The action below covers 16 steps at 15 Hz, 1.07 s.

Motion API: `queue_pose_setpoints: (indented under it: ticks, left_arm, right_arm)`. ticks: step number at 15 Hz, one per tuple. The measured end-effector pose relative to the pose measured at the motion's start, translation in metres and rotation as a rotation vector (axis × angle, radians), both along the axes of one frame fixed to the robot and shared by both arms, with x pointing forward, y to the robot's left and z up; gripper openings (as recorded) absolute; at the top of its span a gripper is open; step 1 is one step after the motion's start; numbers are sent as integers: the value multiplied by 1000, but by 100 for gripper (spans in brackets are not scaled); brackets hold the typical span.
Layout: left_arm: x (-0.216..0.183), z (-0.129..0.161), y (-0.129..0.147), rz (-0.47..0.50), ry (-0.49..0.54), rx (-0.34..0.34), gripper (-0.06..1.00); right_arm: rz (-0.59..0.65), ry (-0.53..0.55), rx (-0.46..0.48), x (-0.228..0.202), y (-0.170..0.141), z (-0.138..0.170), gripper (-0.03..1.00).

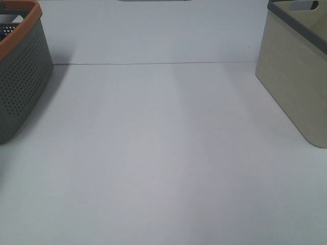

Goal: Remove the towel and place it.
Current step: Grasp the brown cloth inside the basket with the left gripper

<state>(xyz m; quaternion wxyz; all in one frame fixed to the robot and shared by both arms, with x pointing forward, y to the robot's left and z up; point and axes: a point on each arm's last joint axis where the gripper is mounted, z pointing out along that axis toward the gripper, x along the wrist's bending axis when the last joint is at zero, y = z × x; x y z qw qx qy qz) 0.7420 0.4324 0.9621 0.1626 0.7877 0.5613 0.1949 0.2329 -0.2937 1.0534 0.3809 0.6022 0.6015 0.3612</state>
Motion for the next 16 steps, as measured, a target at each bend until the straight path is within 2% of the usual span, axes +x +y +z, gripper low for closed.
queue_pose_setpoints:
  ticks: [2, 5, 8, 9, 10, 12, 14, 16]
  left_arm:
    - [0, 0, 0, 0, 0, 1, 20]
    - [0, 0, 0, 7, 0, -6, 20]
    - [1, 1, -3, 22, -18, -55, 20]
    - [2, 1, -4, 25, -27, -60, 16]
    - [3, 2, -4, 28, -32, -63, 7]
    - [2, 4, -4, 22, -24, -59, 0]
    - [0, 16, -3, -6, 14, -38, 0]
    - [-3, 43, -2, -40, 50, -3, 0]
  right_arm:
    - [0, 0, 0, 0, 0, 0, 62]
    - [0, 0, 0, 0, 0, 0, 62]
    - [0, 0, 0, 0, 0, 0, 62]
    - [0, 0, 0, 0, 0, 0, 62]
    - [0, 0, 0, 0, 0, 0, 62]
    - [0, 0, 0, 0, 0, 0, 62]
    - [0, 0, 0, 0, 0, 0, 62]
    - [0, 0, 0, 0, 0, 0, 62]
